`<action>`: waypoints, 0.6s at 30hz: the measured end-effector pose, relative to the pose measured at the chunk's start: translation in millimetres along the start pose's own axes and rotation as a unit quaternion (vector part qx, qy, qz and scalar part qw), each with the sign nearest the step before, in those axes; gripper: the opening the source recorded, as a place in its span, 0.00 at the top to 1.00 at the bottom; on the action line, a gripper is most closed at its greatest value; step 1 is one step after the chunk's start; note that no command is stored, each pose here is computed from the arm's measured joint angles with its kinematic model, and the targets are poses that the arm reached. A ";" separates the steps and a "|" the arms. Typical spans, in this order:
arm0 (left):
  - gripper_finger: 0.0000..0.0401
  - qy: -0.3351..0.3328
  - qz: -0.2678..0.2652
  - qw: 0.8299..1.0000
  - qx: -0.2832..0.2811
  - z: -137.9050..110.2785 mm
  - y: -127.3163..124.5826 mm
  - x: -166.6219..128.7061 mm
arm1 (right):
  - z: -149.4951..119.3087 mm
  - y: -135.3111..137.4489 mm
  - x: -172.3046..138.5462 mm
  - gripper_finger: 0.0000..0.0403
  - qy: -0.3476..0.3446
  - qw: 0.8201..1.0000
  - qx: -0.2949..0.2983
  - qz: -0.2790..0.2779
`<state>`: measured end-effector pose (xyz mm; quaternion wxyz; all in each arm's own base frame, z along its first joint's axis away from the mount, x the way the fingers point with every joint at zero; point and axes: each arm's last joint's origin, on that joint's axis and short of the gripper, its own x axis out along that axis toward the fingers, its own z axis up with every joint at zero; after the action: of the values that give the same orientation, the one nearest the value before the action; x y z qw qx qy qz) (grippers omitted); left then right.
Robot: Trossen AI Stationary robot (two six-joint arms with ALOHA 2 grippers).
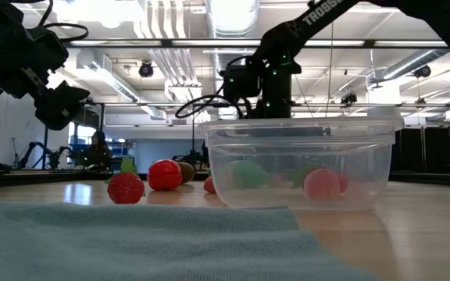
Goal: Pick and placing Produce into tupperware
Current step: Put the top peach into the transparent container
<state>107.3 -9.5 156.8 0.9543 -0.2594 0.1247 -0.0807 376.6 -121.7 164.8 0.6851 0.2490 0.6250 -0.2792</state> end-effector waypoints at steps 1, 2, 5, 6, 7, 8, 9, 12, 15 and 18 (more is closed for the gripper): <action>0.39 0.000 0.000 1.000 0.000 0.0 -0.1 0.0 | 0.2 0.2 2.4 0.36 0.002 1.000 0.000 -0.001; 0.39 0.000 0.000 1.000 0.000 0.0 0.0 0.0 | 0.3 0.3 4.5 0.36 0.005 1.000 -0.001 -0.003; 0.39 0.000 -0.001 1.000 0.000 0.0 -0.1 0.0 | 0.3 1.4 12.8 0.36 0.015 1.000 -0.002 -0.007; 0.39 0.000 0.000 1.000 0.000 0.0 0.0 0.0 | 0.3 1.5 15.2 0.36 0.019 1.000 -0.003 -0.008; 0.39 0.000 0.000 1.000 0.000 0.0 0.0 0.0 | 0.0 1.6 16.6 0.36 0.022 1.000 -0.003 -0.008; 0.39 0.000 0.000 1.000 0.000 0.0 0.0 -0.1 | 0.2 1.7 17.9 0.36 0.023 1.000 -0.004 -0.009; 0.39 0.000 0.000 1.000 0.000 0.0 0.0 0.0 | 0.2 1.7 18.8 0.37 0.024 1.000 -0.004 -0.009; 0.39 0.000 0.000 1.000 0.000 0.0 0.0 0.0 | 0.5 1.9 19.1 0.40 0.026 1.000 -0.005 -0.005; 0.39 0.000 0.000 1.000 0.000 0.0 0.0 0.0 | 0.6 2.3 19.1 0.46 0.024 1.000 -0.005 -0.004; 0.39 0.000 0.000 1.000 0.000 0.0 -0.1 0.0 | 0.8 2.4 19.2 0.52 0.024 1.000 -0.005 -0.003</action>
<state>107.2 -9.5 156.8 0.9543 -0.2593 0.1246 -0.0809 380.0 -121.9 145.8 0.6709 0.2503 0.6430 -0.2718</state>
